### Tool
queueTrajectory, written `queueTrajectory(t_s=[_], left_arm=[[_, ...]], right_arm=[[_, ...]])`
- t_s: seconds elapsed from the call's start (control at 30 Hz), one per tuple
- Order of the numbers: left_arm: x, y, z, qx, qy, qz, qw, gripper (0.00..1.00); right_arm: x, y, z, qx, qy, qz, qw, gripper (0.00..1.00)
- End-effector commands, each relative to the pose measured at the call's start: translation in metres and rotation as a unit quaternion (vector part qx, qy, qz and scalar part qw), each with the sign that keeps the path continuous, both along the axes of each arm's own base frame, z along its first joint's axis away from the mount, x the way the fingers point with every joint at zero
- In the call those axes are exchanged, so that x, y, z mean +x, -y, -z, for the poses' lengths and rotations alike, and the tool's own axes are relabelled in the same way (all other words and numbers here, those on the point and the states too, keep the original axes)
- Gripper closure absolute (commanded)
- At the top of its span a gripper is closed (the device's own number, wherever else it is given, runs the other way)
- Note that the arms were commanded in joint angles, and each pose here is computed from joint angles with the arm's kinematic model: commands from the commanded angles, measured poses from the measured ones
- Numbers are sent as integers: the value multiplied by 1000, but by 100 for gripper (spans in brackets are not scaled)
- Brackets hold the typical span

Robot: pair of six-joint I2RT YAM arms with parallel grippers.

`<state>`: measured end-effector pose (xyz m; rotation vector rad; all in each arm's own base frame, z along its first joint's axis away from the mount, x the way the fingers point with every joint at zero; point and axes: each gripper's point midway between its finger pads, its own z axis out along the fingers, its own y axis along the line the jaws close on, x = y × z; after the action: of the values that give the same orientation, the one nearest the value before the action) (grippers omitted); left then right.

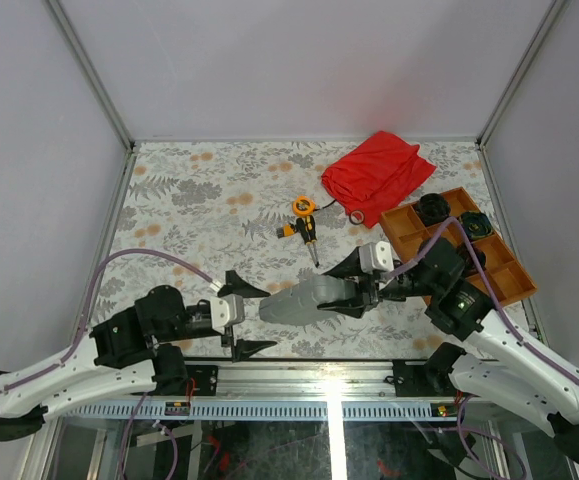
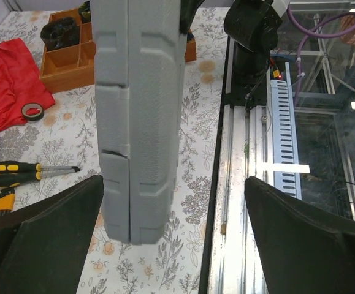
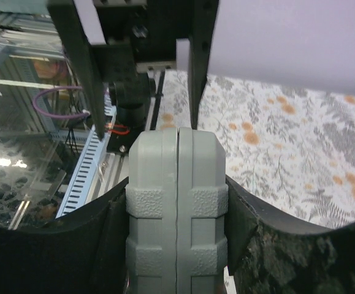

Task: Sort the tools into containers
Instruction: Adjust the storage box at the center of the board.

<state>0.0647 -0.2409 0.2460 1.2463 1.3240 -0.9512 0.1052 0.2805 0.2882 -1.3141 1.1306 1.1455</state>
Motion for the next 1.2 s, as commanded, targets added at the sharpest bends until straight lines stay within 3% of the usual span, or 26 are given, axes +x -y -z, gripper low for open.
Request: queueTrajectory(t_s=[0.0,0.3,0.63,0.77,0.83,1.0,1.17], left_arm=[[4,14,-15,-18,43,15,999,4],[17,29,-21,-16,58,6,998,7],[2,33,-12,-1,39,48,998,55],[6,25,-10,7,33,25,999,87],[10,20,-10,8,32,8,999,96],[19,10,-3,23,40,-23,999,100],[31,3,18,71,45,-54,995,100]], right_arm=[[-22,3,-57,94,77,-58,991,100],[-48,8,-57,103,99,-129,981,100],[-38,11,-60,120,114,-83,983,98],[-33,15,-44,80,114,-61,988,85],[-29,18,-36,54,116,-47,991,74],[-20,25,-20,1,112,-17,994,44],[-7,34,-13,-27,99,38,994,26]])
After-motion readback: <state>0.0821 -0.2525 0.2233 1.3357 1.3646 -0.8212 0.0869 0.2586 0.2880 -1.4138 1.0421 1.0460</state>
